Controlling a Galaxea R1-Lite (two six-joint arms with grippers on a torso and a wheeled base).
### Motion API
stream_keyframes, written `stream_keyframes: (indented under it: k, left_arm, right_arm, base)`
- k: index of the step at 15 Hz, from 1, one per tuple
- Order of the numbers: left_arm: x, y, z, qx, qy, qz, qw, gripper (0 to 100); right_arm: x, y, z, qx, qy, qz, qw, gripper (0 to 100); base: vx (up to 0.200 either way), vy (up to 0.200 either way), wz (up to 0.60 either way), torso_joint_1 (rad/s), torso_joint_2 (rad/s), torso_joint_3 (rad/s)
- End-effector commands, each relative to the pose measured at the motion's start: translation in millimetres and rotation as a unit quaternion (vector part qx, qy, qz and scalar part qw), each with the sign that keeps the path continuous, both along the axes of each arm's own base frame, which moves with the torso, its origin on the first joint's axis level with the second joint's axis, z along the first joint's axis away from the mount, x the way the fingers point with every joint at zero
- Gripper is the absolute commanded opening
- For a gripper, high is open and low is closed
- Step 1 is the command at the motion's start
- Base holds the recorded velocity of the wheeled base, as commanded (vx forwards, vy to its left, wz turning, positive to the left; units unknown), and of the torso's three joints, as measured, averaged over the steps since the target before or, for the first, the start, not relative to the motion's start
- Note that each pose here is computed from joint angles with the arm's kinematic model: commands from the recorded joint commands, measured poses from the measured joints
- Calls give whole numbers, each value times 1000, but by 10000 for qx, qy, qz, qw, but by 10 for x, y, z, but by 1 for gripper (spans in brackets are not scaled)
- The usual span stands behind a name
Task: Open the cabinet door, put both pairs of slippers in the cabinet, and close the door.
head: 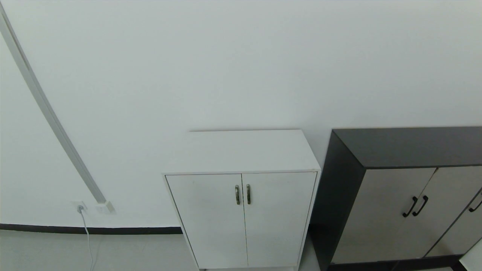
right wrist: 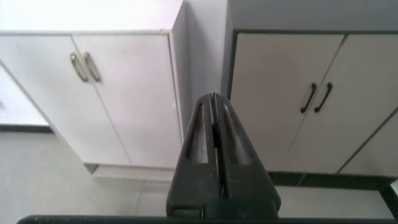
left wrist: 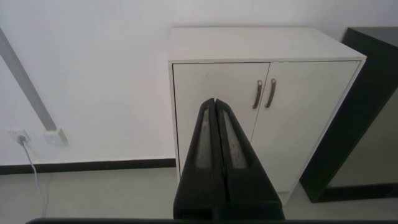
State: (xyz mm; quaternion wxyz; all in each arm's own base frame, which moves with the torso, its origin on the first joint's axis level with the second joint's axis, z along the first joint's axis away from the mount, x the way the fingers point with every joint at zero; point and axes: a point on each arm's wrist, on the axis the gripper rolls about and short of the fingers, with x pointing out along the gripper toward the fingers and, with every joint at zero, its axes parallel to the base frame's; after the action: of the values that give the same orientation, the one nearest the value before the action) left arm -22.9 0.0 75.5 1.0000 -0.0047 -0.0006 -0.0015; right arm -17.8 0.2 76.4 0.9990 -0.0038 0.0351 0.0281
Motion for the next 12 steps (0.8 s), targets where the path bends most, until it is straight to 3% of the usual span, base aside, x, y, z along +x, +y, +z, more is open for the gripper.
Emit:
stream_keyframes:
  k: [1,6,12]
  left_arm:
    - [1,0,0,-7,6,0,10000,0]
    - [1,0,0,16,6,0,10000,0]
    - [1,0,0,8,6,0,10000,0]
  right_arm:
    - [-51,-1,-10,-14,-337,-225,9992,0]
    - [-52,-29,-1,496,-405,-884,9940,0]
    - [-52,-29,-1,473,-404,-883,9941,0]
  base:
    - [0,0,0,0,0,0]
    - [0,0,0,0,0,0]
    - [0,0,0,0,0,0]
